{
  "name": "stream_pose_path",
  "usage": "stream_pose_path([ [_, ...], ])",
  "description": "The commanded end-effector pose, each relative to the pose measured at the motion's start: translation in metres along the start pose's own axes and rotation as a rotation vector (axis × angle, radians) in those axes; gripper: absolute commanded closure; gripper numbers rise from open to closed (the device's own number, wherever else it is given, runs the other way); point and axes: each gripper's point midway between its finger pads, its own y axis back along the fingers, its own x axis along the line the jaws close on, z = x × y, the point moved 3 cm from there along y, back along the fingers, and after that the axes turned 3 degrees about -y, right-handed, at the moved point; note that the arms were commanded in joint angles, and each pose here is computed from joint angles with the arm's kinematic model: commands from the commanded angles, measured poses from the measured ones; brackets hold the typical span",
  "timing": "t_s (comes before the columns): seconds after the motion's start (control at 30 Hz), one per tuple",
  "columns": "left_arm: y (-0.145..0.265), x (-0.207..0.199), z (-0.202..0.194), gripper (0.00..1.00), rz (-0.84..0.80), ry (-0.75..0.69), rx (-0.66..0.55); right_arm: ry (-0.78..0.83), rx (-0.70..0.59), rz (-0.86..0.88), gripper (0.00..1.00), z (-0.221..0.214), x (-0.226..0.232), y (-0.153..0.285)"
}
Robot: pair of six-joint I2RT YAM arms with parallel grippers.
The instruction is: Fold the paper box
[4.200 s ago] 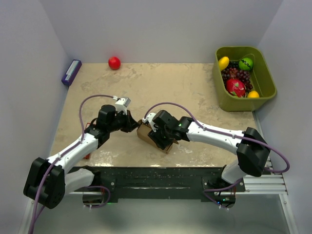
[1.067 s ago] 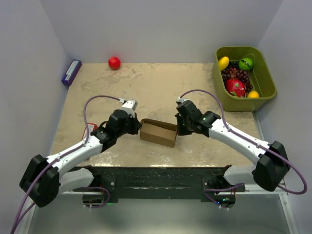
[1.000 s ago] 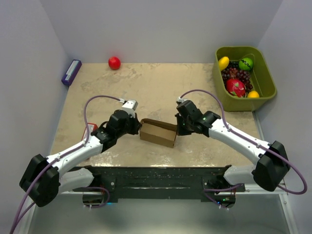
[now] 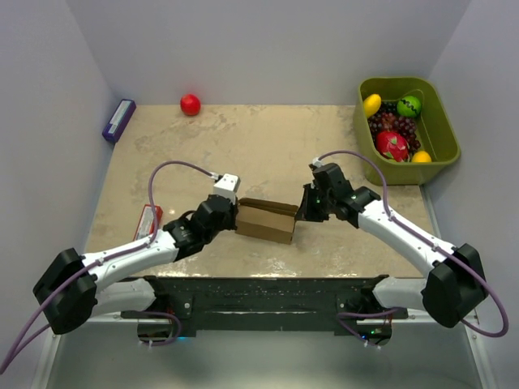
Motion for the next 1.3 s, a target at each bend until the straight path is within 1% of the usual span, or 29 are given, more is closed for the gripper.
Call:
stream_pose_path([
  [0.0, 0.002, 0.008, -0.047, 1.0, 0.062, -0.086, 0.137, -0.018, -0.021, 0.088, 1.0, 0.006, 0.012, 0.007],
  [0.4, 0.001, 0.006, -0.057, 1.0, 0.077, -0.108, 0.152, -0.035, -0.022, 0.09, 1.0, 0.006, 0.007, 0.01],
  [0.53, 0.001, 0.003, -0.054, 1.0, 0.065, -0.099, 0.148, -0.03, -0.024, 0.057, 1.0, 0.005, 0.001, 0.012],
  [0.83, 0.0, -0.006, -0.05, 1.0, 0.035, -0.085, 0.15, -0.057, -0.076, -0.002, 1.0, -0.004, -0.018, 0.015],
  [1.1, -0.002, -0.013, -0.048, 1.0, 0.019, -0.083, 0.153, -0.082, -0.088, 0.03, 1.0, -0.017, -0.005, 0.008],
  [1.27, -0.002, -0.017, -0.046, 1.0, 0.005, -0.08, 0.153, -0.068, -0.097, 0.01, 1.0, -0.026, 0.003, 0.0],
])
